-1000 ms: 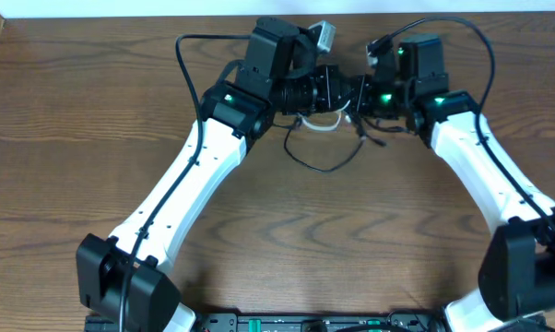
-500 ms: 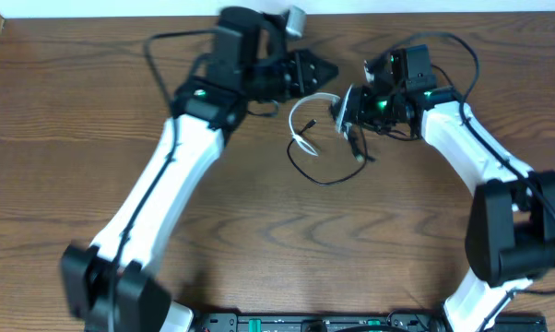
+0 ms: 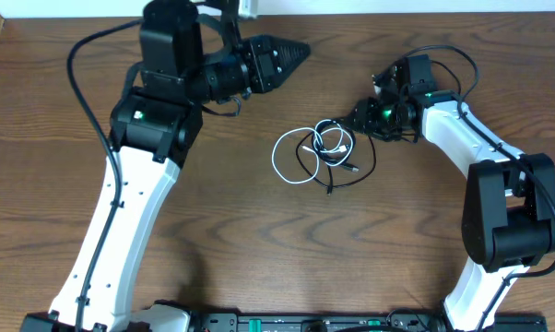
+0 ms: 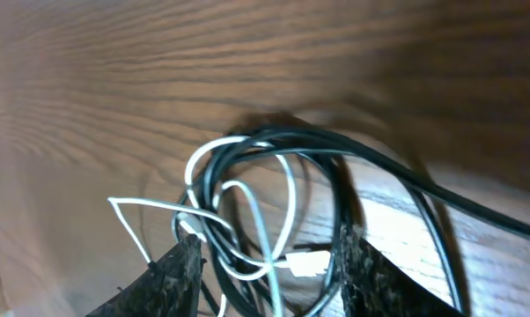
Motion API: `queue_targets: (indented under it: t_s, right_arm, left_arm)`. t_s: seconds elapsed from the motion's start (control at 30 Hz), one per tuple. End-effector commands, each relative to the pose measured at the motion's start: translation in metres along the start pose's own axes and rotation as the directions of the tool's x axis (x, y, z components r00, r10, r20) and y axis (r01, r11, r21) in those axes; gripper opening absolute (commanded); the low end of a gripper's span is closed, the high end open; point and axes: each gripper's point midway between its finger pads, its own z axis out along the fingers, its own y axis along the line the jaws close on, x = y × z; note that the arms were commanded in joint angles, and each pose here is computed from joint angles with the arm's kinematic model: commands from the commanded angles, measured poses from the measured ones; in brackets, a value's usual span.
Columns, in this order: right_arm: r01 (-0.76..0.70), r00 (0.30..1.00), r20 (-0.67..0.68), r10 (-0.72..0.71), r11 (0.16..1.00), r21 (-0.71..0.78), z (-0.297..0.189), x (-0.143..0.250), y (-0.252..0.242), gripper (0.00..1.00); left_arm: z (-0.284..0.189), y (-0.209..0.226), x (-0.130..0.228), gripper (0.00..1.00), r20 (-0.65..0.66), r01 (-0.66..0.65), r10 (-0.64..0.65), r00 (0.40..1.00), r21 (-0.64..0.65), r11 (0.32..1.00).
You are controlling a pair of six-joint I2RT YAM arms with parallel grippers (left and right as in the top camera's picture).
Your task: Untangle cables
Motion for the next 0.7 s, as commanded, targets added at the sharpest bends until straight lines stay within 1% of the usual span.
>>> queue_targets:
  t_s: [0.0, 0.03, 0.1, 0.27, 0.33, 0.5, 0.57, 0.67]
  right_arm:
    - [0.116, 0.993, -0.009, -0.117, 0.988, -0.101, -0.001, 0.001, 0.016, 0.46]
    - [0.134, 0.991, -0.006, -0.136, 0.983, -0.125, -0.002, 0.001, 0.020, 0.47]
    - [0.138, 0.990, -0.004, -0.139, 0.983, -0.121, -0.001, 0.001, 0.020, 0.47]
    - [0.130, 0.991, -0.023, -0.130, 0.991, -0.012, 0.005, 0.008, 0.007, 0.48]
    - [0.131, 0.990, -0.040, -0.132, 0.991, -0.005, 0.008, 0.013, 0.007, 0.47]
    - [0.189, 0.978, -0.087, -0.188, 0.982, 0.008, 0.012, 0.027, 0.010, 0.46]
    - [0.215, 0.973, -0.097, -0.209, 0.975, 0.052, 0.015, 0.030, 0.005, 0.46]
    - [0.240, 0.968, -0.107, -0.227, 0.961, 0.134, 0.018, 0.034, -0.001, 0.43]
  left_arm:
    - [0.008, 0.017, 0.006, 0.07, -0.021, -0.037, 0.036, 0.999, -0.066, 0.997]
    - [0.010, 0.023, 0.009, 0.07, -0.030, -0.037, 0.034, 0.999, -0.091, 0.995]
    - [0.013, 0.035, 0.015, 0.08, -0.045, -0.028, 0.022, 0.999, -0.141, 0.990]
    - [0.021, 0.062, 0.030, 0.08, -0.086, -0.004, -0.018, 0.996, -0.249, 0.969]
    - [0.023, 0.073, 0.036, 0.08, -0.101, 0.015, -0.046, 0.994, -0.285, 0.958]
    - [0.032, 0.097, 0.051, 0.08, -0.152, 0.049, -0.106, 0.983, -0.336, 0.941]
    - [0.036, 0.105, 0.055, 0.08, -0.174, 0.038, -0.104, 0.979, -0.344, 0.938]
    - [0.042, 0.117, 0.061, 0.08, -0.200, 0.031, -0.109, 0.974, -0.357, 0.934]
